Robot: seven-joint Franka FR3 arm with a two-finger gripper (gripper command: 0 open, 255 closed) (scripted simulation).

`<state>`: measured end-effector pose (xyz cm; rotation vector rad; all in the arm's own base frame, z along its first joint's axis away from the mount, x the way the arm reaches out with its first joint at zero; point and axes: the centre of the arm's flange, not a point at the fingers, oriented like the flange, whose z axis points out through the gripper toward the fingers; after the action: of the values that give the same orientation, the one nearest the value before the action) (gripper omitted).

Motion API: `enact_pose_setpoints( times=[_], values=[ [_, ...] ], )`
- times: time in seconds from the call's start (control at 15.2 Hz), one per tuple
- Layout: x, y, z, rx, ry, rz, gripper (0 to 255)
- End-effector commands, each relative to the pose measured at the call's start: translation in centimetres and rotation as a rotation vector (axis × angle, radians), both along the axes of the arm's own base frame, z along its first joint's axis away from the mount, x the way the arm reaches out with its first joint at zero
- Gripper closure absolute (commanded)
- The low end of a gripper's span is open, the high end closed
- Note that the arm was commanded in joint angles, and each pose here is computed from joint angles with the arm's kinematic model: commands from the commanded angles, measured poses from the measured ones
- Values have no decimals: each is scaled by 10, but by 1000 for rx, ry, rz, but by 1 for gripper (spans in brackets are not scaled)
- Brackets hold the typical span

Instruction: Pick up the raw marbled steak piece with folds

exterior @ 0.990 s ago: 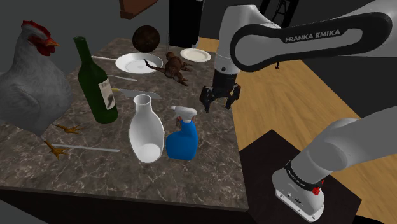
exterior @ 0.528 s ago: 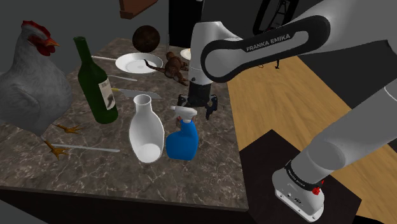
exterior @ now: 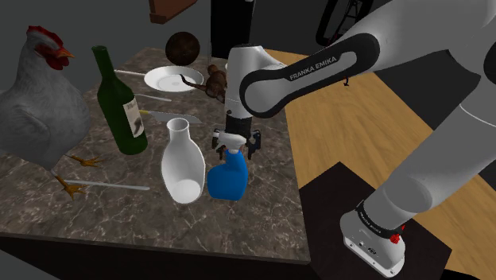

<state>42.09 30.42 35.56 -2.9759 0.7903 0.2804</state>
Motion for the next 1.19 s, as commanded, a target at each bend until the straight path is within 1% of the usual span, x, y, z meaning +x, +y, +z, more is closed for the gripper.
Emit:
enact_pose_setpoints(
  times=[0.0,0.13,0.2,0.79,1.12],
  values=[
    [0,0,-14,0,0,0,0],
    [0,0,-14,0,0,0,0],
    [0,0,-14,0,0,0,255],
    [0,0,-14,0,0,0,255],
    [0,0,12,0,0,0,255]
  ],
)
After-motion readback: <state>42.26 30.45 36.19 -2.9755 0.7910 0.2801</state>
